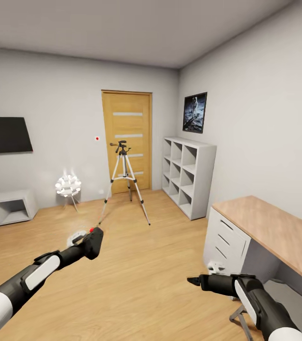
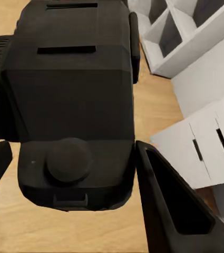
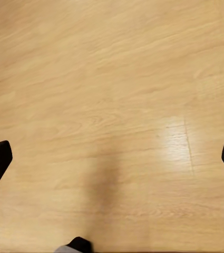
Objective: Attach the digital camera to the camera tripod in the bedroom.
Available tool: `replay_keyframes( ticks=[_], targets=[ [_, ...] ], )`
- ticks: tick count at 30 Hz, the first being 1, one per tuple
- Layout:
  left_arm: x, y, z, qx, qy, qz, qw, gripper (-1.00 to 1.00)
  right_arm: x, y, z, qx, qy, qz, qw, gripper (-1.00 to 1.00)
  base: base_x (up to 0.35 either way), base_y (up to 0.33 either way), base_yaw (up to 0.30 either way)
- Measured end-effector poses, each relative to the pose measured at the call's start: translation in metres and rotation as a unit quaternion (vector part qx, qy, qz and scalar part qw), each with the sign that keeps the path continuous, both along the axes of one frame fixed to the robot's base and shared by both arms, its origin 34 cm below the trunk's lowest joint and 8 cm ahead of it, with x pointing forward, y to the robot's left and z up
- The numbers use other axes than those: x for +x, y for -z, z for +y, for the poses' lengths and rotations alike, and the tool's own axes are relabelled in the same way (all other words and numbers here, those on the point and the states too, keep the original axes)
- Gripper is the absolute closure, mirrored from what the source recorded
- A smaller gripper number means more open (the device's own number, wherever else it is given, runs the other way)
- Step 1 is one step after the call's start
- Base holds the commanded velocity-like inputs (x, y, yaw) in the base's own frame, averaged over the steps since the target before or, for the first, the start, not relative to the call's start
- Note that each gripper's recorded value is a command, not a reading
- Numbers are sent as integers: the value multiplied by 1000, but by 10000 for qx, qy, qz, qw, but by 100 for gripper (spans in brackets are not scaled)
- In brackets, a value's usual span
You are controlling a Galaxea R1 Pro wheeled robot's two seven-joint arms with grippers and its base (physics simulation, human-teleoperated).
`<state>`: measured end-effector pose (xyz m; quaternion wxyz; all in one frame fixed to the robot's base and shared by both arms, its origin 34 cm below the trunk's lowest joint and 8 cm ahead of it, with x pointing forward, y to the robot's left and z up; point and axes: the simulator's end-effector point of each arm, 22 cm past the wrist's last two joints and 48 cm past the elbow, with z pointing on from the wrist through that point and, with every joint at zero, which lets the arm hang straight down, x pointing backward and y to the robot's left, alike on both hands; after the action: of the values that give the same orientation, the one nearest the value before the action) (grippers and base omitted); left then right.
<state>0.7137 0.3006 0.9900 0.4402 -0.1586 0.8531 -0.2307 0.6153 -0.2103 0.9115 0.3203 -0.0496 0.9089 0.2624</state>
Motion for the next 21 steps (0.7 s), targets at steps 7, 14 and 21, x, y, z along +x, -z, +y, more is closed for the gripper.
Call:
replay_keyframes(
  ticks=[7,14,21],
  targets=[
    [-25,67,17,74,-386,791,9961,100,-34,68,-23,-628,16,492,9968,-100,0,0,0],
    [-109,185,8,630,-879,2359,9657,100,-113,166,-53,-1590,-125,996,9822,-100,0,0,0],
    [-251,283,-8,1185,-701,3463,9280,100,-171,213,-94,-2444,214,1206,9619,-100,0,0,0]
  ],
)
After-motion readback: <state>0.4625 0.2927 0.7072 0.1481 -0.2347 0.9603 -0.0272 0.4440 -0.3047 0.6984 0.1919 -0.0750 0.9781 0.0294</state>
